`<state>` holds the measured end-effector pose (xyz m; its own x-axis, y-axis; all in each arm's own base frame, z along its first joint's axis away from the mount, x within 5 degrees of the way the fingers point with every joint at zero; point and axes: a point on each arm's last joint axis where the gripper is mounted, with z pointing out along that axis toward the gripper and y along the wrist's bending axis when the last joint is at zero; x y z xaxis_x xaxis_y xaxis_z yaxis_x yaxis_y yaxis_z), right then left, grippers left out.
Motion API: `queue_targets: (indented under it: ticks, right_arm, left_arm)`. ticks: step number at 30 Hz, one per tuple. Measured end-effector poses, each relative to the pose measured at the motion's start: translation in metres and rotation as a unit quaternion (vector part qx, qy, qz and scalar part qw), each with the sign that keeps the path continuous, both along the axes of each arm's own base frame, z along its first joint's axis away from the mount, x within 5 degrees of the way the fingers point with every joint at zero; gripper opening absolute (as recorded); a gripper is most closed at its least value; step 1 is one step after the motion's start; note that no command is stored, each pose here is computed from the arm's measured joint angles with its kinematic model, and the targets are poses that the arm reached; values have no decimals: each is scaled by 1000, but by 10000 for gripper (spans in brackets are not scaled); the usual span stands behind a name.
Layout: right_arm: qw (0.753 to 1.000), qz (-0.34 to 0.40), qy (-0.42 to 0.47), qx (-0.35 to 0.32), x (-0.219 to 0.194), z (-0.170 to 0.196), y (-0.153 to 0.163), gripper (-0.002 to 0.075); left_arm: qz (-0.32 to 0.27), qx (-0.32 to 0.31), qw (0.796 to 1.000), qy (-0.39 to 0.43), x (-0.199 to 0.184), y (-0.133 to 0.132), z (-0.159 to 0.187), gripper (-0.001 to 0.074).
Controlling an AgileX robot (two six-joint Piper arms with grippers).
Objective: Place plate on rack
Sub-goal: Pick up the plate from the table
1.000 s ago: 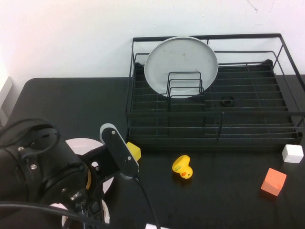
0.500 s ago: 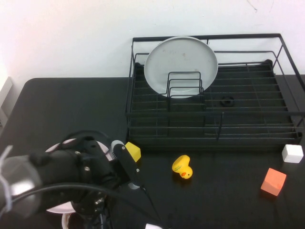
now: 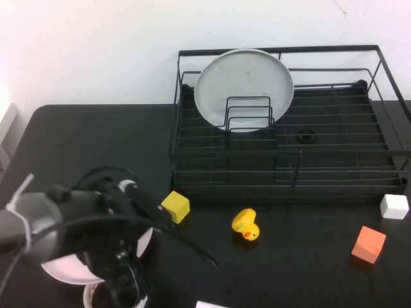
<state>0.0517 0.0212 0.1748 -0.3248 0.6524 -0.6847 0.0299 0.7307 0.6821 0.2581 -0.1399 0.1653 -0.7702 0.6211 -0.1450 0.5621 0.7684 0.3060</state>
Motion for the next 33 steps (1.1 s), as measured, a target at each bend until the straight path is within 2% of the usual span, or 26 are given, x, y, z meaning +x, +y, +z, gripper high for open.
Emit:
queue_targets:
  ticks: [4, 12, 14, 17, 20, 27, 33]
  right_arm:
    - [1000, 0, 0, 0, 0, 0, 0, 11]
    - [1000, 0, 0, -1, 0, 0, 0, 11]
    - [1000, 0, 0, -1, 0, 0, 0, 11]
    - [1000, 0, 0, -1, 0, 0, 0, 11]
    - [1000, 0, 0, -2, 0, 0, 0, 11]
    - [1000, 0, 0, -2, 0, 0, 0, 11]
    - [1000, 0, 0, -2, 0, 0, 0, 11]
  left_arm:
    - [38, -36, 999, 14, 7, 12, -2, 313]
    - [2, -49, 998, 33, 5, 10, -3, 308]
    - [-1, -49, 998, 34, 5, 10, -3, 271]
    - [-3, -48, 998, 32, 6, 10, -2, 117]
    - [-9, -47, 998, 28, 7, 10, -1, 40]
    - [-10, -56, 998, 26, 5, 9, 3, 15]
    - [-2, -102, 995, 11, -3, 8, 28, 3]
